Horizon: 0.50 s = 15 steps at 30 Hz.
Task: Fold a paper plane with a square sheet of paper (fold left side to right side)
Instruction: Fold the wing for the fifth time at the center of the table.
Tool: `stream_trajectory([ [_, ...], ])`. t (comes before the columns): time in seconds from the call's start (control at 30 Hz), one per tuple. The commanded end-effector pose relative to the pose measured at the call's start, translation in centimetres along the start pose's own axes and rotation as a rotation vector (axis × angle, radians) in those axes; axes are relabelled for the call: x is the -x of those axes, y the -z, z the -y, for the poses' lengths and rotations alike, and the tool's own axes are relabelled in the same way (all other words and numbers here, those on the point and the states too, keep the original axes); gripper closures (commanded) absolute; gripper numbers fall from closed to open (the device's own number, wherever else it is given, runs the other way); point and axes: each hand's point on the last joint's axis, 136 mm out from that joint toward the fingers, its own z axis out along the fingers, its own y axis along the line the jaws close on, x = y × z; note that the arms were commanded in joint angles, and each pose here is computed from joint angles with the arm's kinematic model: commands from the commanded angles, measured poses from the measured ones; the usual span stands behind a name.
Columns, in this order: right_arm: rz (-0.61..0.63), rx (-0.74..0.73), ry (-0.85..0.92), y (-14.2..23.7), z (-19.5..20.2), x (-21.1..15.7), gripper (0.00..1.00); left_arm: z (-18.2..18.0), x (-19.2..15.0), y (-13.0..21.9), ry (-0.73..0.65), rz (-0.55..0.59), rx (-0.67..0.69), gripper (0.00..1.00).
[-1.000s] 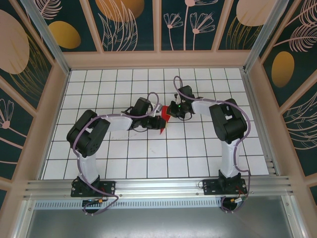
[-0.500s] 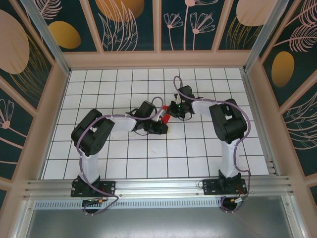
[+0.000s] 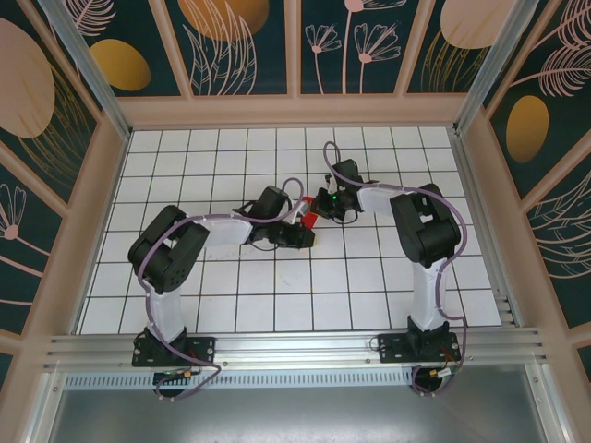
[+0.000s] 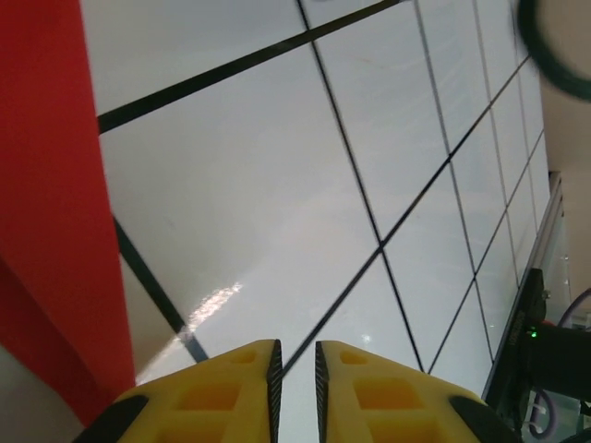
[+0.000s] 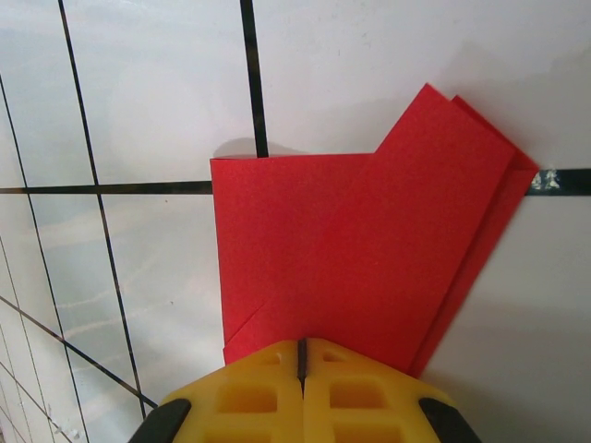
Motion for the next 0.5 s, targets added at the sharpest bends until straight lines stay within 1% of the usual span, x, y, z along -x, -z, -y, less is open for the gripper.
stream_trajectory([
  [0.0, -0.042, -0.151, -0.054, -1.1, 4.6, -1.5, 0.95, 1.3, 2.2, 1.6, -0.043, 0.058, 0.024, 0.77],
  [0.13, -0.043, -0.149, -0.054, -1.1, 4.5, -1.5, 0.95, -0.5, 2.2, 1.1, -0.016, 0.048, 0.072, 0.77],
  [0.3, -0.044, -0.145, -0.054, -1.1, 4.5, -1.5, 0.94, -2.1, 1.7, -0.1, 0.010, 0.021, 0.101, 0.77],
  [0.47, -0.045, -0.150, -0.053, -1.1, 4.6, -1.6, 0.94, -2.3, 1.1, -0.5, 0.017, 0.002, 0.083, 0.77],
])
